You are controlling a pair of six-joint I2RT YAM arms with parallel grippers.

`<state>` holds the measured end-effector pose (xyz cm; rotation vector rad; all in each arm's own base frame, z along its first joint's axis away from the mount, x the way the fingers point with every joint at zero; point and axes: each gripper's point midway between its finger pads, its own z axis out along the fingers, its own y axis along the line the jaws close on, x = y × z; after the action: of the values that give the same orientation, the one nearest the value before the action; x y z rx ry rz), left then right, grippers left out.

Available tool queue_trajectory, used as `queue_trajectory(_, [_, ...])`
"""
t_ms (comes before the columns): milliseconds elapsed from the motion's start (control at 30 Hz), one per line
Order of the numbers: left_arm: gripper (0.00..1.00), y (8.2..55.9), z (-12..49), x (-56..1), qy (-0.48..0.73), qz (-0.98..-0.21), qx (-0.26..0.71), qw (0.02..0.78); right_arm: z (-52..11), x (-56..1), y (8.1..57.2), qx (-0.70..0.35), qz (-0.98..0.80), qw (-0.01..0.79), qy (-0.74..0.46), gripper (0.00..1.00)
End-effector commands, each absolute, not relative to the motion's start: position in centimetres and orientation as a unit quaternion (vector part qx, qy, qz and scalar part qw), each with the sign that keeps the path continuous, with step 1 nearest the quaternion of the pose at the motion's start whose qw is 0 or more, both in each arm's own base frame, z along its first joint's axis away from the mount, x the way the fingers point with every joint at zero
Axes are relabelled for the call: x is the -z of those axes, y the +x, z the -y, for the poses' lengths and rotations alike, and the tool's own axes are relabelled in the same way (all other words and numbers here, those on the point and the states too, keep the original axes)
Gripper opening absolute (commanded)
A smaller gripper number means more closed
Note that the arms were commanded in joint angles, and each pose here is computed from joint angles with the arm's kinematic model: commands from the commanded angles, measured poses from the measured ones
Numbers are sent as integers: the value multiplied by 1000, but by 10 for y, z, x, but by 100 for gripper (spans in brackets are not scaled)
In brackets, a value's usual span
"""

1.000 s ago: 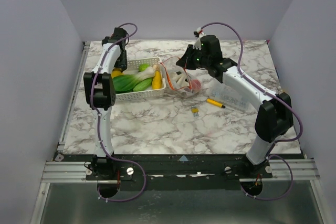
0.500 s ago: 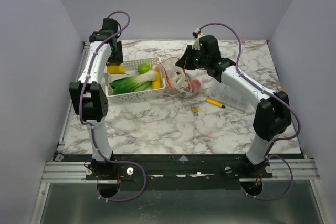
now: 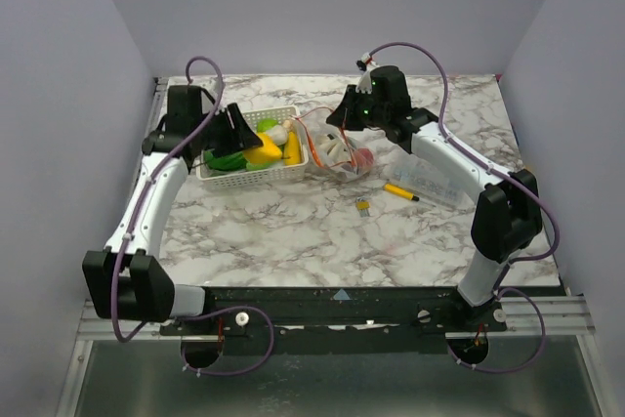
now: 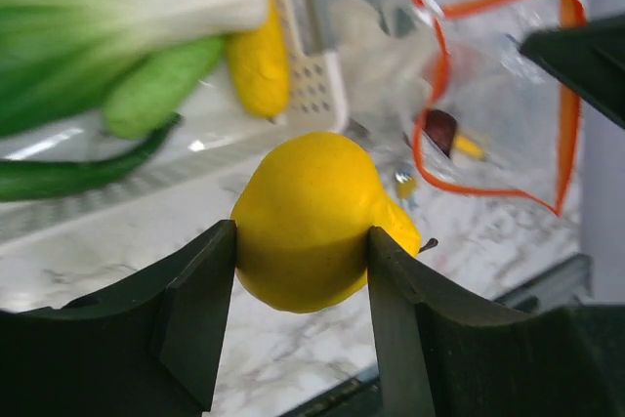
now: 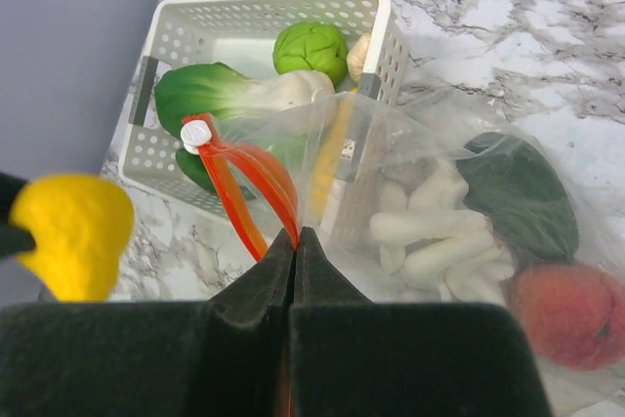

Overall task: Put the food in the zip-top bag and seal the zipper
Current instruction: Place the fake fruit in the zipper food storage bag.

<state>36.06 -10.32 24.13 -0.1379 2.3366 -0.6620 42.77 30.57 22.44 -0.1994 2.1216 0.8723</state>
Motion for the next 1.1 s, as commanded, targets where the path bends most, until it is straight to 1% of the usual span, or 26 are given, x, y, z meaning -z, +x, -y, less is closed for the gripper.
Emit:
queue_trajectory(0, [0,328,181,-285,-17,-801,468,372,-307,-227,422,-354,-841,400,-94,1])
queue_trajectory(67, [0,316,200,-291,-11,-772,499,393,-307,-228,421,-355,-840,400,-94,1])
queue_trajectory(200, [0,310,223,-298,-16,-745,511,428,-307,-233,417,-362,-837,400,-95,1])
queue_trajectory(367, [0,328,230,-292,-33,-758,490,429,-310,-244,413,-377,-829,401,-97,1])
queue_trajectory(567, [0,355,251,-293,-7,-746,509,430,-316,-264,404,-413,-814,398,-94,1])
queue_trajectory(800, [0,384,259,-268,2,-742,498,449,-311,-283,410,-412,-806,420,-60,1])
queue_trajectory(967, [0,400,254,-247,-13,-764,444,468,-315,-293,406,-432,-798,417,-57,1])
queue_trajectory(1000, [6,401,255,-245,-12,-769,438,466,-316,-293,406,-434,-797,415,-58,1])
queue_trajectory(1067, [22,403,265,-246,4,-777,433,457,-316,-292,406,-433,-798,415,-58,1])
